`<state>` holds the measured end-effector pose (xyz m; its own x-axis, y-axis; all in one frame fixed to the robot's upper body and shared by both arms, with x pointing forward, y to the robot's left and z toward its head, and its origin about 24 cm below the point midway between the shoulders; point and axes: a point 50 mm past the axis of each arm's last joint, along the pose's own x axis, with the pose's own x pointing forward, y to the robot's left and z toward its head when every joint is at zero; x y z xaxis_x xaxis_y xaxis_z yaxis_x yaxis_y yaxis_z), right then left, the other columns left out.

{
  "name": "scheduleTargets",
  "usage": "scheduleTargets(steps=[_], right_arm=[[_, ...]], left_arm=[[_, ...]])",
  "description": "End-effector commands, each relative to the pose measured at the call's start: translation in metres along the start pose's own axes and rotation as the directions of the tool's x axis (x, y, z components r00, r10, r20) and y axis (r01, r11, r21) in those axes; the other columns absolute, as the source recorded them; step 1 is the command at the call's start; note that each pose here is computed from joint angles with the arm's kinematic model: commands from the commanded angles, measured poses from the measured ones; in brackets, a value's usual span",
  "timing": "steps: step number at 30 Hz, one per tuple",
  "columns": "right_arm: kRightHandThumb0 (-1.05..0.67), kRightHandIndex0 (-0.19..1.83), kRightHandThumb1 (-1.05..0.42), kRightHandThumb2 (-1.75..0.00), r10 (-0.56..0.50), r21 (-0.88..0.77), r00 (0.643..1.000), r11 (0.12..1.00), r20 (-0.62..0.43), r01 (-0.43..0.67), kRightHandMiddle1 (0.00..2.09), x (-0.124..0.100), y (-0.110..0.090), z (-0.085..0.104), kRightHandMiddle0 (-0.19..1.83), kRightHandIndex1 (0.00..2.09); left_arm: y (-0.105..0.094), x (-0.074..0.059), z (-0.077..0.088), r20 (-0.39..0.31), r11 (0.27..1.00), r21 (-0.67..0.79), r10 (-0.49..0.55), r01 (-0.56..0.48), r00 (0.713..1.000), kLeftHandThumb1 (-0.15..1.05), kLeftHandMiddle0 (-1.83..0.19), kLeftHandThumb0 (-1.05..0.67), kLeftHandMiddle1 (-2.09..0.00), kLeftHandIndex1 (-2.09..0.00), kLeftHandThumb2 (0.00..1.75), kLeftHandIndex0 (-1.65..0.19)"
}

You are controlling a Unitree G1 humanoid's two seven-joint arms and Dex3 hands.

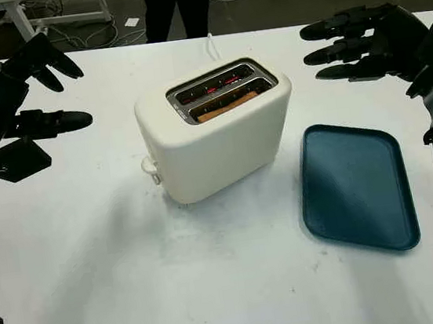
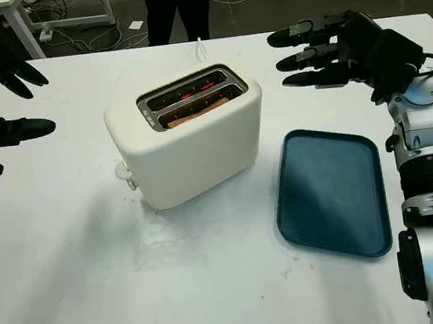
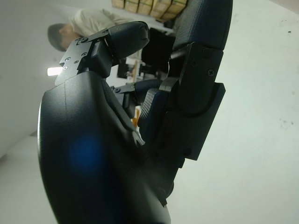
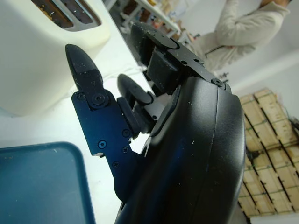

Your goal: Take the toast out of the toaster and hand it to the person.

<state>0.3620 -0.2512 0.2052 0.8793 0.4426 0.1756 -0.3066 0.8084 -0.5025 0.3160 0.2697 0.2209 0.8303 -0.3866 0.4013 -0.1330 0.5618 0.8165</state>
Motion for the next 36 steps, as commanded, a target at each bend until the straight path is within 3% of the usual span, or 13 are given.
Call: scheduleTargets(steps=[1, 36], right_arm=[[-0.41, 0.90, -0.69, 0.00, -0.002, 0.004, 1.000, 1.000, 0.019, 0.002, 0.00, 0.0024, -0.0016, 0.0041, 0.86, 0.13], [-0.42, 0.88, -0.70, 0.00, 0.012, 0.000, 1.000, 1.000, 0.022, -0.012, 0.00, 0.0031, -0.0009, 0.0038, 0.85, 0.13]], left_arm=[[0.0011, 0.0008, 0.0015, 0.012, 1.000, 0.006, 0.011, -0.011, 1.000, 0.92, -0.27, -0.94, -1.64, -1.51, 0.17, -0.15], [0.0005, -0.0001, -0.0001, 0.000, 1.000, 0.005, 0.008, -0.008, 1.000, 0.92, -0.27, -0.94, -1.62, -1.49, 0.16, -0.16]])
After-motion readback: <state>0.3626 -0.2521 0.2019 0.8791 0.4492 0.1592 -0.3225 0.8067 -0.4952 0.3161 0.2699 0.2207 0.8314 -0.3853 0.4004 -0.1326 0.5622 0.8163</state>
